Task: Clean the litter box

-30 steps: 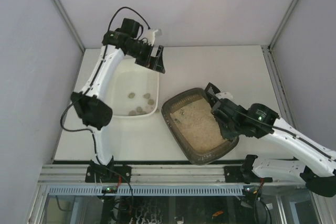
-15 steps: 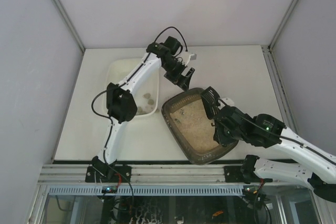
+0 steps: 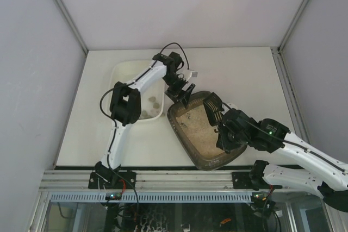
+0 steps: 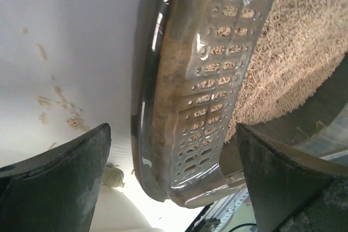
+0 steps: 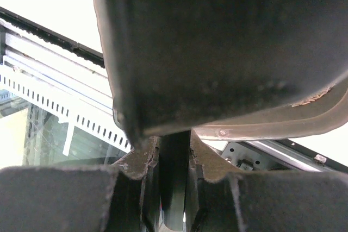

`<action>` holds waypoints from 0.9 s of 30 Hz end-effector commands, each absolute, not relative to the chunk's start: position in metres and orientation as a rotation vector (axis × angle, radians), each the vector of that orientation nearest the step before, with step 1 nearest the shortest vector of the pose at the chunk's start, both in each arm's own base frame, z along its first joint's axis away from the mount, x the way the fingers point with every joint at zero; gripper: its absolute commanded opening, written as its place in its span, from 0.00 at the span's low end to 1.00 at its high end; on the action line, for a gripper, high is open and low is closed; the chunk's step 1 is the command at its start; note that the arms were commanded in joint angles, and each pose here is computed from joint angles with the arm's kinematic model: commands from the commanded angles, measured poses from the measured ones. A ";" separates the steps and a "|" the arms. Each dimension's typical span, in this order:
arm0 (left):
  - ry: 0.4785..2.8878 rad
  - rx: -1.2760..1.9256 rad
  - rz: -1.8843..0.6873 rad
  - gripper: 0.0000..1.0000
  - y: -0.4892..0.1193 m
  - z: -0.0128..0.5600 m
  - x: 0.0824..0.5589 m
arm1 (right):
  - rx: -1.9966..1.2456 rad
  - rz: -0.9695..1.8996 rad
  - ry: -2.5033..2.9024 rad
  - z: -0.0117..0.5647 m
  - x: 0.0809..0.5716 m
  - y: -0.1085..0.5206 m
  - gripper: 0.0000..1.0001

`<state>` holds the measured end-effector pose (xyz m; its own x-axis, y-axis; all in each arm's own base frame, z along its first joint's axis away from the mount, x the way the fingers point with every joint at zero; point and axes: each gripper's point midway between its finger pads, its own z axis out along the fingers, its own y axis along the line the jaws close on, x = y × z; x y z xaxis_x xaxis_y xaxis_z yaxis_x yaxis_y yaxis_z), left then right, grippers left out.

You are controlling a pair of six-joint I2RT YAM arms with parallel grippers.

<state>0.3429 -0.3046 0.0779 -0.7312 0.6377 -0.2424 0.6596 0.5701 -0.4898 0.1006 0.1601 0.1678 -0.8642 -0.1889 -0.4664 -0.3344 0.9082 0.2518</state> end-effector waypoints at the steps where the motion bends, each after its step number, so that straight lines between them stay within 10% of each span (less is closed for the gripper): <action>1: 2.705 1.229 -1.039 1.00 -0.307 0.092 0.319 | -0.393 0.542 2.588 0.172 0.105 0.174 0.00; 15: 2.800 1.359 -1.150 0.95 -0.283 0.086 0.270 | -0.386 0.580 2.607 0.160 0.106 0.179 0.00; 27: 2.807 1.345 -1.118 0.27 -0.281 0.091 0.272 | -0.354 0.529 2.605 0.153 0.115 0.172 0.00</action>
